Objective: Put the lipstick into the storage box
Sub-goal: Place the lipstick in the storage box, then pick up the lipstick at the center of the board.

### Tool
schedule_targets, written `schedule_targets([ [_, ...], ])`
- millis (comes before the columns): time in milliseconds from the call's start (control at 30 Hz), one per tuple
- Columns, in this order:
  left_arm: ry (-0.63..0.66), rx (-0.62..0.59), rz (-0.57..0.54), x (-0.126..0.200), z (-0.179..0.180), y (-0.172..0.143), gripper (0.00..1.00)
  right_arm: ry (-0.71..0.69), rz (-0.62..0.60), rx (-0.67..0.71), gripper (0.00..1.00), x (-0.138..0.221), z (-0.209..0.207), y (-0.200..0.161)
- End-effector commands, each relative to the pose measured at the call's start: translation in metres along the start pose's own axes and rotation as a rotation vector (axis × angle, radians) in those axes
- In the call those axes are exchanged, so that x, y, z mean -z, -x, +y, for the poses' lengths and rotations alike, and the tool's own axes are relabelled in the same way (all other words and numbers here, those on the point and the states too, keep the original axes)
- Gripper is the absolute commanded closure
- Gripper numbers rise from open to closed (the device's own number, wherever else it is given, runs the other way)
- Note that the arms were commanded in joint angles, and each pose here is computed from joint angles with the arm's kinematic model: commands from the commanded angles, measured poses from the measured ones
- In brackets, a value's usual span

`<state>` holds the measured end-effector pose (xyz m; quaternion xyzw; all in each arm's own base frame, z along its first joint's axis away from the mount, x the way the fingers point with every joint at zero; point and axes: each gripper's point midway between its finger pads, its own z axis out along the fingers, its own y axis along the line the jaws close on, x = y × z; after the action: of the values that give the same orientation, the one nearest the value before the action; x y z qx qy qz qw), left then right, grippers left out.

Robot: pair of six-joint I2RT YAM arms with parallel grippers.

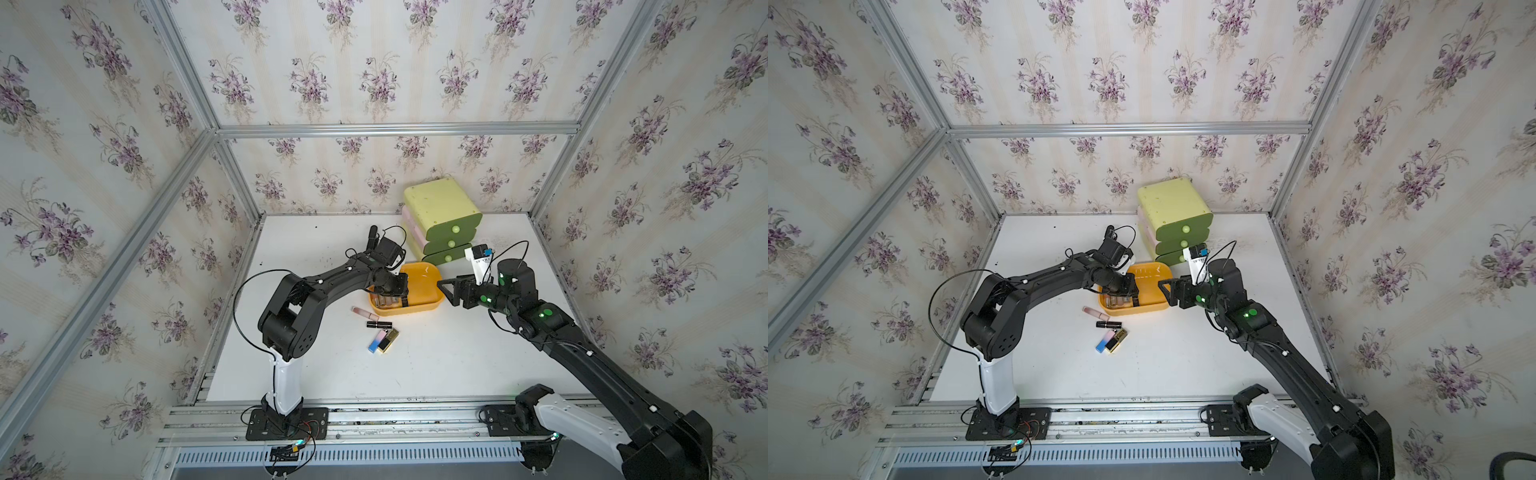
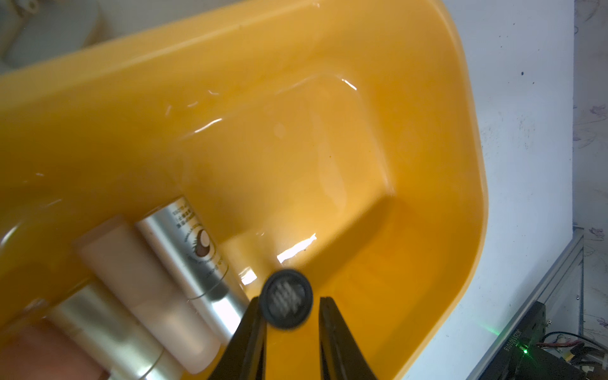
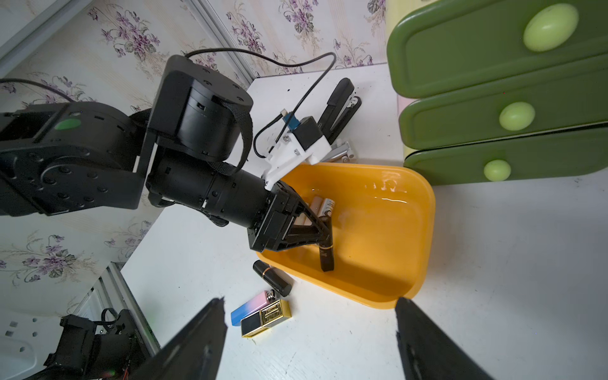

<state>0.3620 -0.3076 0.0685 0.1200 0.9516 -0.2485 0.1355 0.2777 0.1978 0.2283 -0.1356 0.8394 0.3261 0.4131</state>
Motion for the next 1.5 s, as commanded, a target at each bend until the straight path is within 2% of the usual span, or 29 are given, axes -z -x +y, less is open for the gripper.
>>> schedule_targets([
  [0, 0.016, -0.008, 0.008, -0.001, 0.003, -0.001, 0.69, 0.008, -0.001, -0.005, 0.17, 0.001, 0.001, -0.001],
  [333, 0.006, -0.025, -0.024, 0.017, -0.005, 0.004, 0.6, 0.022, 0.001, -0.021, 0.17, 0.003, 0.005, 0.0],
  [667, -0.002, -0.106, -0.125, 0.083, -0.025, 0.01, 0.48, 0.093, 0.061, -0.072, 0.15, -0.005, 0.015, -0.009],
  [800, 0.039, -0.164, -0.128, 0.112, -0.02, -0.009, 0.46, 0.123, 0.096, -0.09, 0.11, -0.009, 0.019, -0.012],
  [833, 0.055, -0.177, -0.12, 0.118, -0.016, -0.016, 0.41, 0.124, 0.099, -0.091, 0.11, -0.01, 0.019, -0.012],
  [1100, 0.197, -0.24, -0.075, 0.156, 0.018, -0.071, 0.37, 0.148, 0.111, -0.101, 0.11, -0.012, 0.022, -0.015],
  [1267, 0.204, -0.213, -0.063, 0.16, 0.028, -0.093, 0.35, 0.178, 0.139, -0.13, 0.11, -0.016, 0.025, -0.027],
  [1467, 0.145, -0.149, -0.057, 0.152, 0.029, -0.116, 0.35, 0.127, 0.217, -0.142, 0.12, -0.022, 0.021, -0.056],
])
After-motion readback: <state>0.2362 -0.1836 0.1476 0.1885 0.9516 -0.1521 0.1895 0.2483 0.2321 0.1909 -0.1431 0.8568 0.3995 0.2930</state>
